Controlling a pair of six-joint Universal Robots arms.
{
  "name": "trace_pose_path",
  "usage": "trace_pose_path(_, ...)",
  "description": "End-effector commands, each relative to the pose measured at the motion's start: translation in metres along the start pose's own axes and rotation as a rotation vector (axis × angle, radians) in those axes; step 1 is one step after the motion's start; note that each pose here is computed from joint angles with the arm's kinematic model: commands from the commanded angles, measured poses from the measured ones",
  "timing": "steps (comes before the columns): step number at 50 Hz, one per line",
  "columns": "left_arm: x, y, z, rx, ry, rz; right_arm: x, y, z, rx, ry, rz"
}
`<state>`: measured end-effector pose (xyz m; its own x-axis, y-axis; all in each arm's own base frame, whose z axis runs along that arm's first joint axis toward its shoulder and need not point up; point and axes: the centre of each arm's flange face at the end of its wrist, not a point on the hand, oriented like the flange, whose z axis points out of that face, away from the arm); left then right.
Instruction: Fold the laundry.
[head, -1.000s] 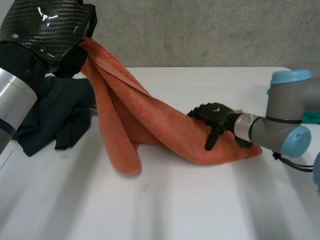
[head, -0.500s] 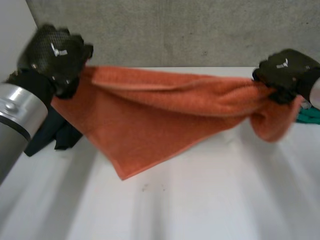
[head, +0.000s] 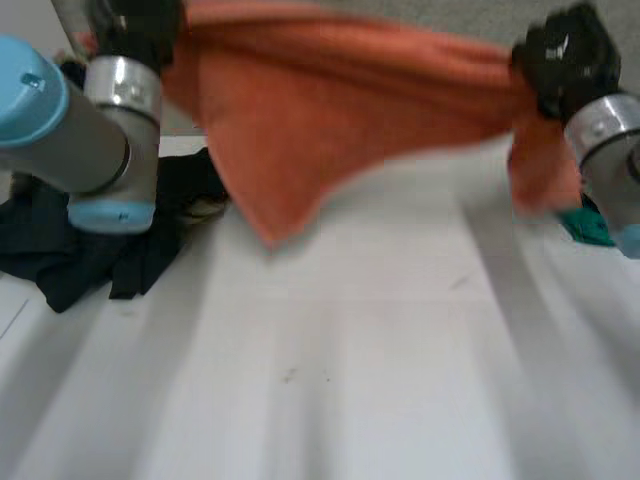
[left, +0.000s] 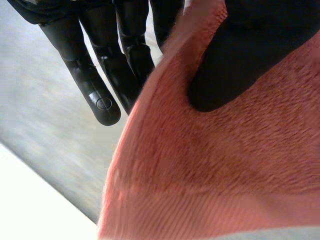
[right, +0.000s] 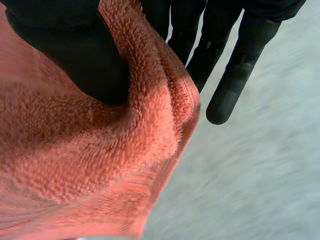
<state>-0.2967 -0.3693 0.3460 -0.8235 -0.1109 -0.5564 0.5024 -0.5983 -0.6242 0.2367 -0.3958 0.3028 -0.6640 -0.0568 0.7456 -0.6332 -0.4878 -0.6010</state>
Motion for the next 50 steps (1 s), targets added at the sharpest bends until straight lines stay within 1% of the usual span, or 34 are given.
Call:
trace_pose_path(1, 0.018, -0.009, -0.031, 0.001, 0.053, -0.025, -0.004, -0.016, -0.014, 0.054, 0.017, 0.087)
trace_pose_path(3, 0.024, 0.000, -0.046, -0.040, 0.096, -0.018, -0.013, -0.012, -0.024, 0.007, -0.034, 0.104)
trace_pose_path(4, 0.028, 0.005, -0.055, -0.062, 0.121, -0.015, -0.025, -0.004, -0.034, -0.058, -0.102, 0.123)
trace_pose_path(6, 0.041, 0.023, -0.082, -0.136, 0.194, -0.004, -0.038, 0.004, -0.046, -0.120, -0.172, 0.142)
trace_pose_path(7, 0.049, 0.033, -0.099, -0.181, 0.239, 0.002, -0.050, 0.011, -0.058, -0.175, -0.237, 0.156)
trace_pose_path(9, 0.056, 0.043, -0.119, -0.228, 0.288, 0.009, -0.065, 0.021, -0.070, -0.236, -0.304, 0.170)
trace_pose_path(10, 0.062, 0.050, -0.136, -0.265, 0.333, 0.016, -0.084, 0.036, -0.082, -0.313, -0.372, 0.185)
trace_pose_path(14, 0.071, 0.058, -0.164, -0.318, 0.402, 0.022, -0.108, 0.059, -0.099, -0.428, -0.462, 0.230)
trace_pose_path(20, 0.073, 0.049, -0.174, -0.316, 0.426, 0.014, -0.108, 0.059, -0.106, -0.476, -0.486, 0.273)
trace_pose_path(23, 0.065, 0.040, -0.174, -0.309, 0.423, 0.011, -0.090, 0.058, -0.105, -0.513, -0.465, 0.326)
trace_pose_path(24, 0.062, 0.038, -0.174, -0.306, 0.419, 0.009, -0.075, 0.054, -0.104, -0.527, -0.438, 0.362)
trace_pose_path(28, 0.051, 0.028, -0.173, -0.304, 0.413, 0.001, -0.049, 0.041, -0.103, -0.526, -0.410, 0.452)
trace_pose_path(33, 0.044, 0.024, -0.172, -0.313, 0.410, -0.002, -0.021, 0.046, -0.100, -0.558, -0.412, 0.511)
trace_pose_path(39, 0.041, 0.026, -0.173, -0.328, 0.415, 0.002, 0.006, 0.048, -0.087, -0.573, -0.408, 0.533)
trace_pose_path(46, 0.041, 0.027, -0.177, -0.339, 0.426, 0.003, -0.007, 0.076, -0.065, -0.584, -0.461, 0.519)
trace_pose_path(50, 0.042, 0.027, -0.178, -0.341, 0.430, 0.003, -0.023, 0.100, -0.052, -0.611, -0.496, 0.522)
